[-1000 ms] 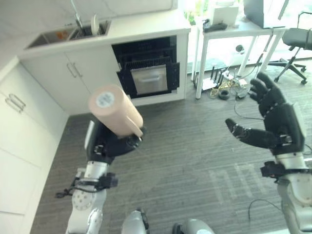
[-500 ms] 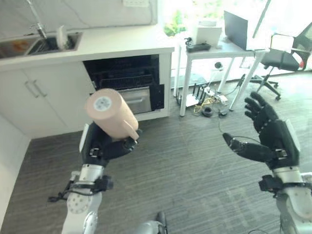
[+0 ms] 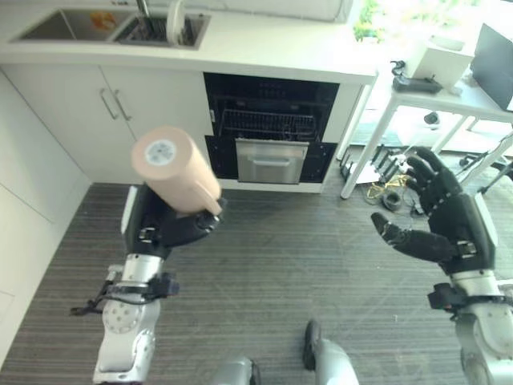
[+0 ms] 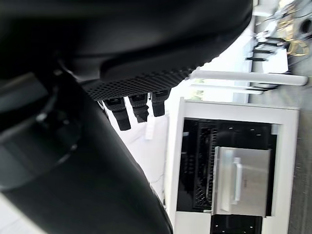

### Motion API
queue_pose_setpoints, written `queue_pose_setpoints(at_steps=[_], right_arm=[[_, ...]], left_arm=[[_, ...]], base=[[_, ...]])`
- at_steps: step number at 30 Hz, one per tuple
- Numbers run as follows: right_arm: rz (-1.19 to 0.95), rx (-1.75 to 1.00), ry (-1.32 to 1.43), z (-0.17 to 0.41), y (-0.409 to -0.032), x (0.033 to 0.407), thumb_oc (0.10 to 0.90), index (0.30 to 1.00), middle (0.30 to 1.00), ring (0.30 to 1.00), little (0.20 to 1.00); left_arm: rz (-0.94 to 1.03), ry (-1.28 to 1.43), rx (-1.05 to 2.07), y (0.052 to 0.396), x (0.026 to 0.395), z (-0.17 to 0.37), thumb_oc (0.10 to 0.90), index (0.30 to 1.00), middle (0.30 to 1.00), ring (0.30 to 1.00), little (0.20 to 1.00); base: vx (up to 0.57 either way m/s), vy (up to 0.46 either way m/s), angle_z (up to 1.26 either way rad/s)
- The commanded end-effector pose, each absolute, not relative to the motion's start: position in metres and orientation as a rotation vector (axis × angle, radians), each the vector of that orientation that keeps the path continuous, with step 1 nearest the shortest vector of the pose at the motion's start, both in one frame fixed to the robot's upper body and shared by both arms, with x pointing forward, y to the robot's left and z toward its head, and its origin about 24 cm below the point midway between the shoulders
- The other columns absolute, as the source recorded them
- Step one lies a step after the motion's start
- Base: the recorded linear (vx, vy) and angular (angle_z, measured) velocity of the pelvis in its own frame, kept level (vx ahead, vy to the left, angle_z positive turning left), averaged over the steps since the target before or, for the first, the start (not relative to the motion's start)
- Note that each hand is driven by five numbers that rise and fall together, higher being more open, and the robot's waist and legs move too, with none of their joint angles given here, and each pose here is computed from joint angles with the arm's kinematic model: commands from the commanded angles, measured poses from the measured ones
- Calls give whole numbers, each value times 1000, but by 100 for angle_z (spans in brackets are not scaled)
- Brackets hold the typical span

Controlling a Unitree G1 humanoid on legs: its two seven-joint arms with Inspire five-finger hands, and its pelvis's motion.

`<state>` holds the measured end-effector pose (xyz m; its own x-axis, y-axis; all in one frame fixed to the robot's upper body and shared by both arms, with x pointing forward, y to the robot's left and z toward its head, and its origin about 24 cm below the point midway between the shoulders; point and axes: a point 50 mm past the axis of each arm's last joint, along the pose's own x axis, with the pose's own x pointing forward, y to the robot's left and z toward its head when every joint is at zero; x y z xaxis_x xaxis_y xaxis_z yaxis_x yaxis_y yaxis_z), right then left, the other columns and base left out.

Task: Place the dishes in the dishwasher.

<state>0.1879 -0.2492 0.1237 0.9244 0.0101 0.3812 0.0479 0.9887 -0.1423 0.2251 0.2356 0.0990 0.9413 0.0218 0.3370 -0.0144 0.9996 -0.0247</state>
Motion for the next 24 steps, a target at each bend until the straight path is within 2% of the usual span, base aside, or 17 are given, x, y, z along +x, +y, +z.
queue_pose_setpoints(at_steps=[1,6,7,16,24], right_arm=[[10,-156,-685,170,-240,187,800,900,900,900,900],[16,-178,-697,176,-235,198,800,900,900,900,900],[-71,-180,-594,157,-240,202,800,900,900,900,900],[-83,-203,-613,166,-247,207,800,900,900,900,900],[-65,-244,-588,163,-249,205,800,900,900,900,900]], left_arm=[[-122,-703,48,211,214,167,400,300,300,300,300],[-85,-695,26,210,216,167,400,300,300,300,300],[-163,-590,-98,205,219,145,400,300,300,300,300],[-159,-613,-88,208,216,148,400,300,300,300,300],[-117,-584,-92,216,210,139,400,300,300,300,300]], base=[[147,-191,48],[140,-192,41],[52,-161,9],[90,-301,12],[275,144,-5]])
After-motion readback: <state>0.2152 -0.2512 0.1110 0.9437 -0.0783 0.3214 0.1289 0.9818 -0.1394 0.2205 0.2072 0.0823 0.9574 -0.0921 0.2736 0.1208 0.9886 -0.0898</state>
